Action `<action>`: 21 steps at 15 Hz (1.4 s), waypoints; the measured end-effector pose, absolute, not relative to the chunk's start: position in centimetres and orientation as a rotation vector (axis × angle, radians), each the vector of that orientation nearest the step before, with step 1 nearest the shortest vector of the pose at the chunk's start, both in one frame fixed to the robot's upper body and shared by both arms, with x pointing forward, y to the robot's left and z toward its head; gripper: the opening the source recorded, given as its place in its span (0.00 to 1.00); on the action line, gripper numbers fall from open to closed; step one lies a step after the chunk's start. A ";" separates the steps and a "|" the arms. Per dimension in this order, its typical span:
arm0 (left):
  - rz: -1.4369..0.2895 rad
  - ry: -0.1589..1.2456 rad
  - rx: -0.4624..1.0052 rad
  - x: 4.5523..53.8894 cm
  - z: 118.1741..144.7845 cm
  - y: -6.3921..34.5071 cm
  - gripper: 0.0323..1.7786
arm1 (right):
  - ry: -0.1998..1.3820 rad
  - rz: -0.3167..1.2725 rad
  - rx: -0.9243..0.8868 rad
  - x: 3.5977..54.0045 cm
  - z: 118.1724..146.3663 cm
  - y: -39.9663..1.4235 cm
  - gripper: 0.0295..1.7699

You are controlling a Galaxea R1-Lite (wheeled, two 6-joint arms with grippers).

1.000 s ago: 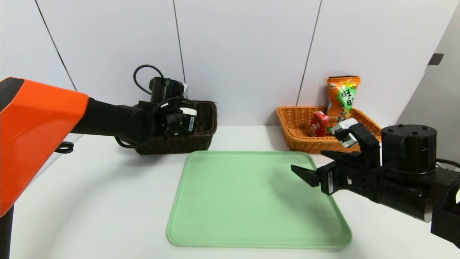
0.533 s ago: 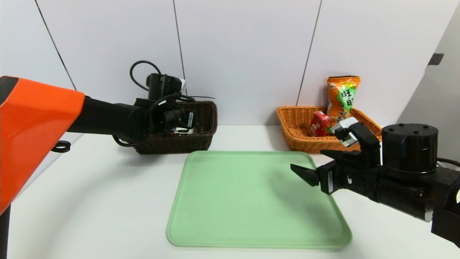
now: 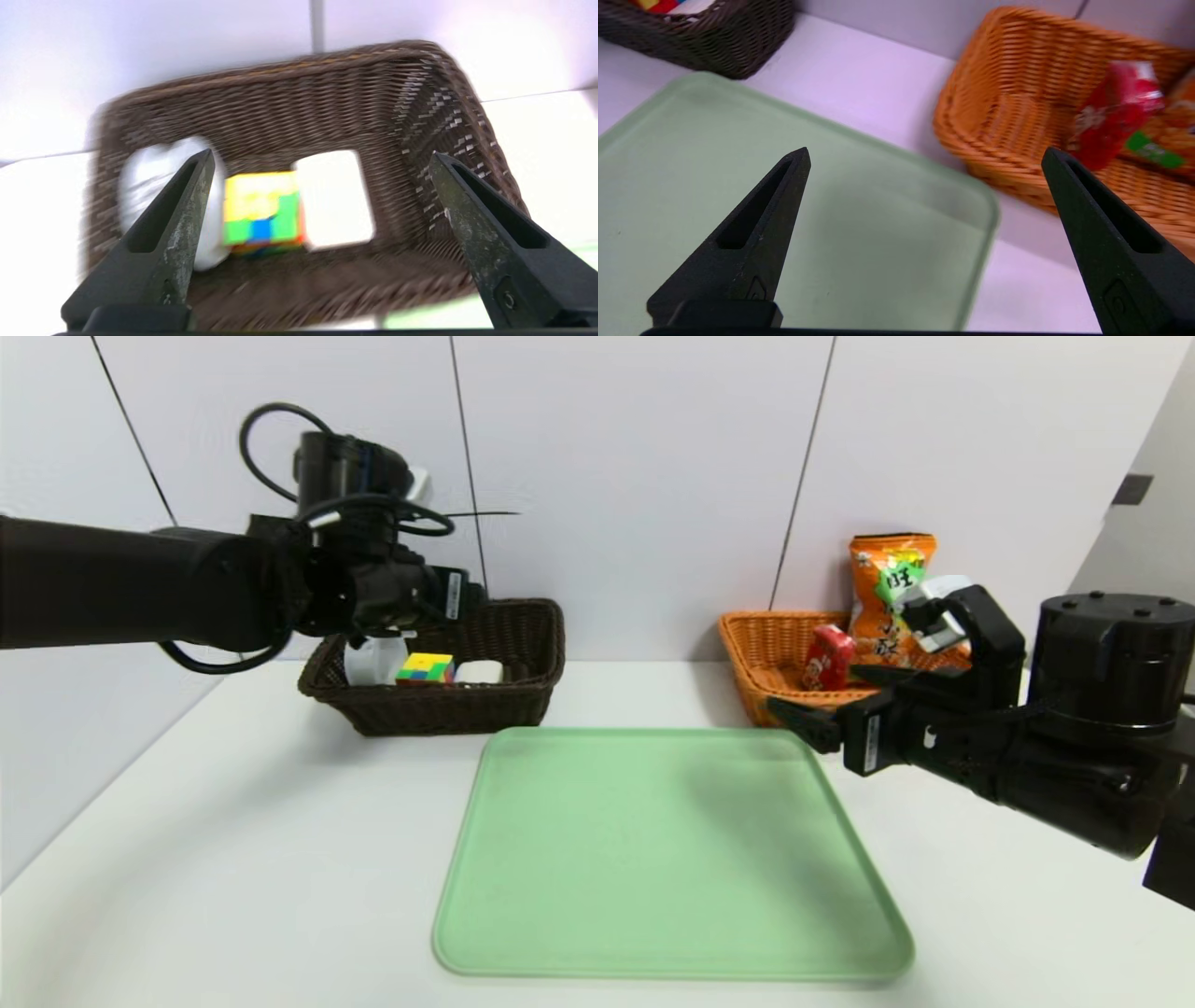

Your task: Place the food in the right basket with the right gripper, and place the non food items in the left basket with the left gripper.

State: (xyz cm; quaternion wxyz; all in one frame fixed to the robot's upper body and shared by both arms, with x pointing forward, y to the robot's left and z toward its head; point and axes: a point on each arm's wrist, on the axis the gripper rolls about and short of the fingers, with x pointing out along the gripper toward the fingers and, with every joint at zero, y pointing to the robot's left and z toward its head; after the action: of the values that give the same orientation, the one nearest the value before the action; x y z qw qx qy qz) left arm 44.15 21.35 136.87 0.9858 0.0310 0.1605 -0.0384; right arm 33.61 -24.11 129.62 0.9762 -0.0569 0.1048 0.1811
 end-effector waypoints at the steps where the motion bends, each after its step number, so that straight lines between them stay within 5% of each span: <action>1: -0.042 0.324 0.070 42.8 137.8 22.9 0.92 | 0.207 0.330 -0.134 33.5 130.2 -25.1 0.97; 9: 0.167 0.308 0.113 29.4 139.0 31.7 0.94 | 0.106 0.080 -0.218 25.9 133.8 -32.4 0.97; 21: 0.059 0.193 0.079 14.6 129.4 33.6 0.95 | 0.048 0.059 -0.206 12.9 127.3 -33.6 0.97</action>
State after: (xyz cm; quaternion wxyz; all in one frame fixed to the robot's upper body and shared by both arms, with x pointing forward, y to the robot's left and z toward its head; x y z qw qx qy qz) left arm 14.63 33.56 129.43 0.9941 0.0393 0.0962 0.0295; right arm 12.87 -33.63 127.30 0.9940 -0.1026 0.0238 0.0295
